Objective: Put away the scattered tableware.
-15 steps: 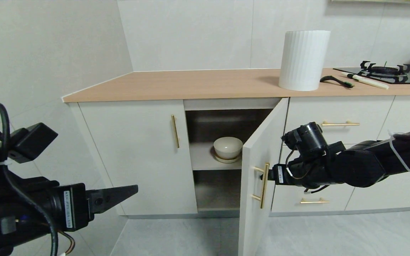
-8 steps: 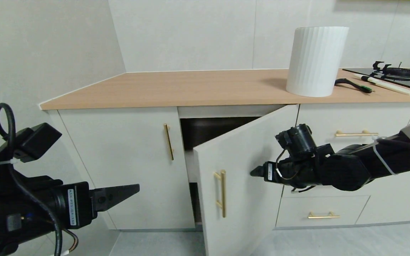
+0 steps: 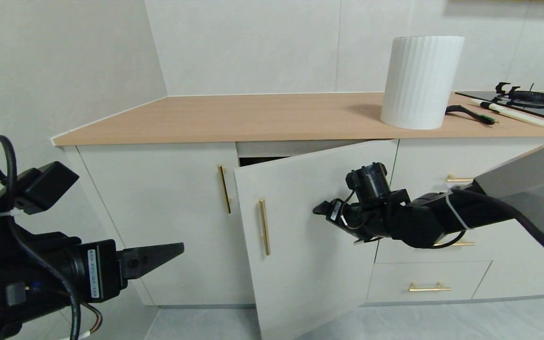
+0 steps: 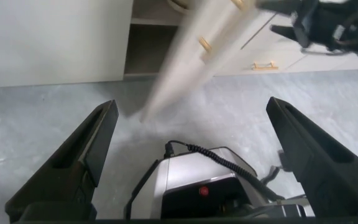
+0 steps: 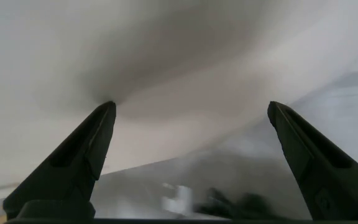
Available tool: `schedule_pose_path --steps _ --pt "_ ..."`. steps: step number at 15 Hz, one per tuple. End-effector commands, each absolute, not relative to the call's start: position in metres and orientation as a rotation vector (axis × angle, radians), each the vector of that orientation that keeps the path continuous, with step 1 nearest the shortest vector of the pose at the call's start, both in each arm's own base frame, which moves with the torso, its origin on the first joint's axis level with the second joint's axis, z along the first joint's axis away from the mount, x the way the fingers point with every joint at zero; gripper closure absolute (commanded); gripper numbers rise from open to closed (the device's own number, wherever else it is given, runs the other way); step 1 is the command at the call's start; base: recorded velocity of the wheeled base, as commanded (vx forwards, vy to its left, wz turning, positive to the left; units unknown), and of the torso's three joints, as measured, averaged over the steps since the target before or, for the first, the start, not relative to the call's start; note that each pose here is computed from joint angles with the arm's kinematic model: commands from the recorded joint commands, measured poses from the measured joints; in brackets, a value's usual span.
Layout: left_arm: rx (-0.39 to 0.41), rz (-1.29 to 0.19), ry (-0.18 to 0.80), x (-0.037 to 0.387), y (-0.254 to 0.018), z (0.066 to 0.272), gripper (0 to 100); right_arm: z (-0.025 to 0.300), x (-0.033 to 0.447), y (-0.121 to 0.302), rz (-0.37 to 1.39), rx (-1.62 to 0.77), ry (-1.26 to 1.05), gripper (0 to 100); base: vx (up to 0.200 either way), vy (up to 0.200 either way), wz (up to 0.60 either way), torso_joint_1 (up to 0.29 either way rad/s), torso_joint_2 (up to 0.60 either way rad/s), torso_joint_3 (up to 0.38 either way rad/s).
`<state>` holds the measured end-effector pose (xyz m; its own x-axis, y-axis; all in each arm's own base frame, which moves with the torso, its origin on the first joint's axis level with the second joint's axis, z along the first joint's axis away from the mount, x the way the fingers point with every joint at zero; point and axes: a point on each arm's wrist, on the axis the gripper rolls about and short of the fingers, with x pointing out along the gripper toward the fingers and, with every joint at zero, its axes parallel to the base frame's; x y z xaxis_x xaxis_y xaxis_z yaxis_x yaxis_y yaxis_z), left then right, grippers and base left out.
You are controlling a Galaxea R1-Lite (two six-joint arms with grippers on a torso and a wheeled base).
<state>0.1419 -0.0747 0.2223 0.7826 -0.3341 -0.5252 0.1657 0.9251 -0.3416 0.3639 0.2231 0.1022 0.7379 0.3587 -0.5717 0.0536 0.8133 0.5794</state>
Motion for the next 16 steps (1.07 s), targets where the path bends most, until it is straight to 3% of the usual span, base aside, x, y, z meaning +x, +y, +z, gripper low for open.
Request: schedule_pose_path --steps 1,6,16 --pt "-0.286 -0.274 0.617 0.142 -0.075 0.222 0 0.087 0.379 0.226 0.149 0.637 0.741 0 0.0 0.0 0.0 0.0 0.0 0.0" --pt "-0.287 -0.269 0.616 0.142 -0.074 0.222 0 0.087 0.41 0.208 0.056 0.789 0.689 0 0.0 0.0 0.0 0.0 0.0 0.0" --pt "-0.284 -0.267 0.625 0.144 -0.075 0.221 0 0.08 0.439 0.188 -0.095 0.813 0.578 0 0.0 0.0 0.0 0.0 0.0 0.0"
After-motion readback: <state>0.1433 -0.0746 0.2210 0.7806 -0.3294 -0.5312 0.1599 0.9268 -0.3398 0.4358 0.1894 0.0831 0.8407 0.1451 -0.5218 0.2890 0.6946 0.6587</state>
